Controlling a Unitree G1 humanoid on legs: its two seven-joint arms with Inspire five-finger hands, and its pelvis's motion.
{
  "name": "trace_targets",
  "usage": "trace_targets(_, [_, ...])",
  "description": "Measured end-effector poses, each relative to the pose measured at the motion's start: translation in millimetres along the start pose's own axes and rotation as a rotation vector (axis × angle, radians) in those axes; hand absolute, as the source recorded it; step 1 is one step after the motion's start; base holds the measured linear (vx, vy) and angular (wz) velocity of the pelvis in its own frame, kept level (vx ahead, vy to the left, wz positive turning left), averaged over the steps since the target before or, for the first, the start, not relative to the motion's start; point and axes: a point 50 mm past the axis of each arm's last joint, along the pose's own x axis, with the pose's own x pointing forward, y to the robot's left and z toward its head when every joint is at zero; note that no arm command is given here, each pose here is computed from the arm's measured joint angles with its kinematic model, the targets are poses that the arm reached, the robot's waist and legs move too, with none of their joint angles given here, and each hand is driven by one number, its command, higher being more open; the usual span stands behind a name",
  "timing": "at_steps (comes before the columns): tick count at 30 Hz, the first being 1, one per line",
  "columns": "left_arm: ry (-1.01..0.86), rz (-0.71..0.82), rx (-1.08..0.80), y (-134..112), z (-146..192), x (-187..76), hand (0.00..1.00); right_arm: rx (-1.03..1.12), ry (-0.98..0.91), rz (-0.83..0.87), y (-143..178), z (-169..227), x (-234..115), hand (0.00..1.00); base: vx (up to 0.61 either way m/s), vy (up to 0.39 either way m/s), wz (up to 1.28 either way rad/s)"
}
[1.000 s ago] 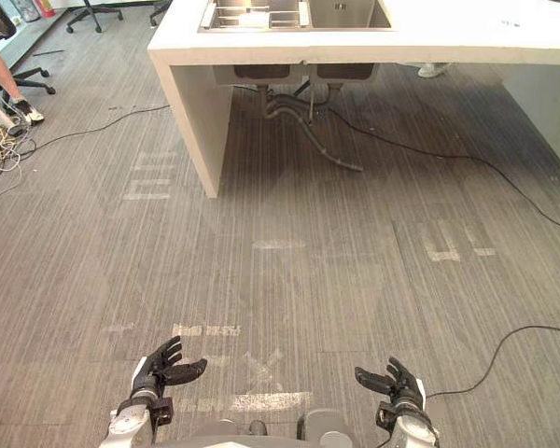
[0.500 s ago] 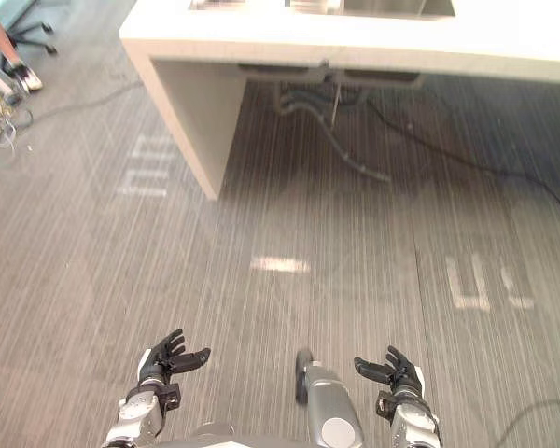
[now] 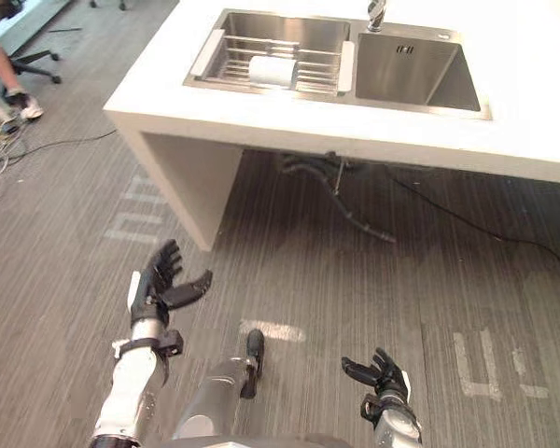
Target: Walk over to the sink, pick up the cup, carry it to the dishwasher, place the cup inside the dishwasher, then close the dishwasher door
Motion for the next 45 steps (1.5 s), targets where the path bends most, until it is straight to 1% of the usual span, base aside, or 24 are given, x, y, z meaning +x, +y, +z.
trace_targets(1, [-0.098, -0.010, 0.017, -2, 22, 2, 0.90, -0.013, 0.011, 0.003, -1, -4, -2, 0.90, 0.69, 0.180, -0.11])
trace_targets(4, [-0.297, -0.001, 0.078, -1, 64, 9, 0.90, -0.025, 0.030, 0.049, 6, -11, -5, 0.90, 0.62, 0.128, 0.06])
trace_targets(7, [-0.442, 0.005, 0.107, -2, 93, 6, 0.90, -0.050, 0.009, 0.115, 18, -14, -12, 0.90, 0.52, 0.022, -0.02])
trace_targets(9, [-0.558, -0.004, 0.143, -1, 111, 2, 0.90, -0.054, 0.002, 0.144, 20, -18, -16, 0.90, 0.51, -0.123, 0.05])
trace_targets(13, [-0.618, -0.027, 0.214, 1, 120, 8, 0.90, -0.062, 0.034, 0.123, 11, -29, -21, 0.90, 0.49, -0.226, 0.56])
trace_targets(14, [-0.623, -0.040, 0.265, 1, 118, 12, 0.90, -0.065, 0.065, 0.107, 4, -36, -21, 0.90, 0.54, -0.267, 0.40])
trace_targets(16, [-0.602, -0.080, 0.294, -3, 114, 17, 0.90, -0.086, 0.082, 0.087, -7, -35, -19, 0.90, 0.57, -0.302, 0.28])
trace_targets(18, [-0.638, -0.210, 0.337, -19, 122, 24, 0.90, -0.114, 0.075, 0.098, -11, -32, -18, 0.90, 0.49, -0.302, 0.41])
trace_targets(19, [-0.652, -0.244, 0.357, -23, 125, 24, 0.90, -0.118, 0.072, 0.102, -11, -32, -18, 0.90, 0.30, -0.186, 0.14])
trace_targets(20, [-0.688, -0.313, 0.411, -30, 130, 25, 0.90, -0.120, 0.060, 0.102, -13, -30, -19, 0.90, 0.36, -0.204, -0.03])
trace_targets(22, [-0.771, -0.405, 0.487, -39, 143, 26, 0.90, -0.123, 0.024, 0.104, -16, -23, -20, 0.90, 0.30, -0.134, -0.11])
trace_targets(24, [-0.855, -0.443, 0.562, -42, 156, 27, 0.90, -0.129, 0.009, 0.102, -18, -19, -18, 0.90, 0.19, -0.022, -0.29])
trace_targets(26, [-0.899, -0.468, 0.641, -43, 163, 28, 0.90, -0.130, 0.020, 0.098, -20, -22, -19, 0.90, 0.13, 0.063, -0.21])
trace_targets(29, [-0.911, -0.528, 0.713, -50, 162, 33, 0.90, -0.133, 0.042, 0.086, -25, -28, -21, 0.90, 0.18, 0.148, -0.20])
trace_targets(31, [-0.874, -0.584, 0.755, -53, 153, 36, 0.90, -0.111, 0.077, 0.097, -17, -39, -25, 0.90, 0.14, 0.149, -0.20])
trace_targets(33, [-0.805, -0.651, 0.796, -58, 137, 39, 0.90, -0.084, 0.107, 0.112, -10, -50, -30, 0.90, 0.09, 0.124, -0.13])
trace_targets(36, [-0.725, -0.717, 0.868, -58, 120, 42, 0.90, -0.074, 0.121, 0.118, -8, -55, -33, 0.90, 0.05, 0.086, -0.10])
trace_targets(38, [-0.704, -0.748, 0.881, -60, 115, 42, 0.90, -0.074, 0.120, 0.122, -7, -55, -33, 0.90, 0.02, 0.047, -0.07])
trace_targets(41, [-0.666, -0.757, 0.896, -57, 108, 45, 0.90, -0.076, 0.125, 0.122, -8, -56, -33, 0.90, 0.00, 0.004, -0.04])
trace_targets(45, [-0.576, -0.737, 0.933, -48, 94, 58, 0.90, -0.087, 0.155, 0.114, -13, -61, -33, 0.90, 0.00, -0.023, -0.02])
